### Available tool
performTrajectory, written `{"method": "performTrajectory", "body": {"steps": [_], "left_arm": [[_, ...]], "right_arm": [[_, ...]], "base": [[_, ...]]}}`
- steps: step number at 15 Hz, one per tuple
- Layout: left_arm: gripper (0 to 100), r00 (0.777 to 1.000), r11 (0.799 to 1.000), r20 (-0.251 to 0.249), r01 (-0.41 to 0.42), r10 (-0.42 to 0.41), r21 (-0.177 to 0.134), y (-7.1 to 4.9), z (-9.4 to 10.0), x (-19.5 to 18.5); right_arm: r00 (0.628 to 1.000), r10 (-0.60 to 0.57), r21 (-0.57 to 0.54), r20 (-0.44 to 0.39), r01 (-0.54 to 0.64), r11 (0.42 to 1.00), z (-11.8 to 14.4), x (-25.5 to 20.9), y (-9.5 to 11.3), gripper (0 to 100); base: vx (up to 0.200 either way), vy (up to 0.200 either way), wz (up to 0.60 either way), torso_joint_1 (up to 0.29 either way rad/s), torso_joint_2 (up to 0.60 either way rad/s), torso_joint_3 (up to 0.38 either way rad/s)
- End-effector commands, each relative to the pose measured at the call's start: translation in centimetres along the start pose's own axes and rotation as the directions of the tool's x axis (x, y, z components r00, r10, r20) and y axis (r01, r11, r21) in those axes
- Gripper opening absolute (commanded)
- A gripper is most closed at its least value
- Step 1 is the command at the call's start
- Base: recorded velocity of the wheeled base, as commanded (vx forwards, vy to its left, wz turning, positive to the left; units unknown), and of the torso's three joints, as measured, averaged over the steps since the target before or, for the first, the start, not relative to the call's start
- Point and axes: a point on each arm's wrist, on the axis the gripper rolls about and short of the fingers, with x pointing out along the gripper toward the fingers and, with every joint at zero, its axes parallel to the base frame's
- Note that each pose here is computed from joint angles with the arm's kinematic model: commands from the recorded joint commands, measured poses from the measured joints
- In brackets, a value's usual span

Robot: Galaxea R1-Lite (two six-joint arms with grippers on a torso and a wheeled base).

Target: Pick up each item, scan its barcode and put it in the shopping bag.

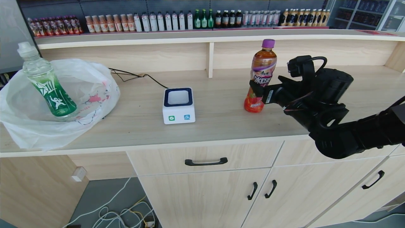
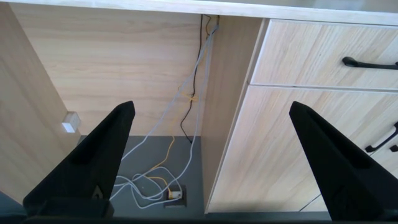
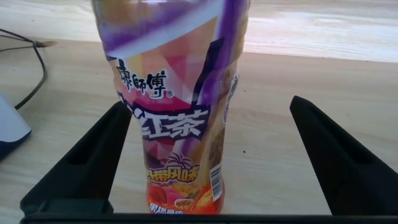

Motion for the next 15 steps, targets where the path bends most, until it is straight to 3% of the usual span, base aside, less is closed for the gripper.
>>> {"method": "performTrajectory", "body": {"steps": [1,15], "left_arm": [[100,1.0,1.0,-0.001,0.0,0.0,-0.001,0.0,0.0,0.0],[100,1.0,1.0,-0.001,0.0,0.0,-0.001,0.0,0.0,0.0]], "right_arm": [[1.0,0.015,-0.002,-0.006,-0.015,1.0,-0.1,0.1,0.0,100],[0.999,0.03,0.002,0.03,-0.03,1.0,-0.9,2.8,0.6,100]], "base": [[0.0,0.0,0.0,0.0,0.0,0.0],[0.0,0.0,0.0,0.0,0.0,0.0]]}}
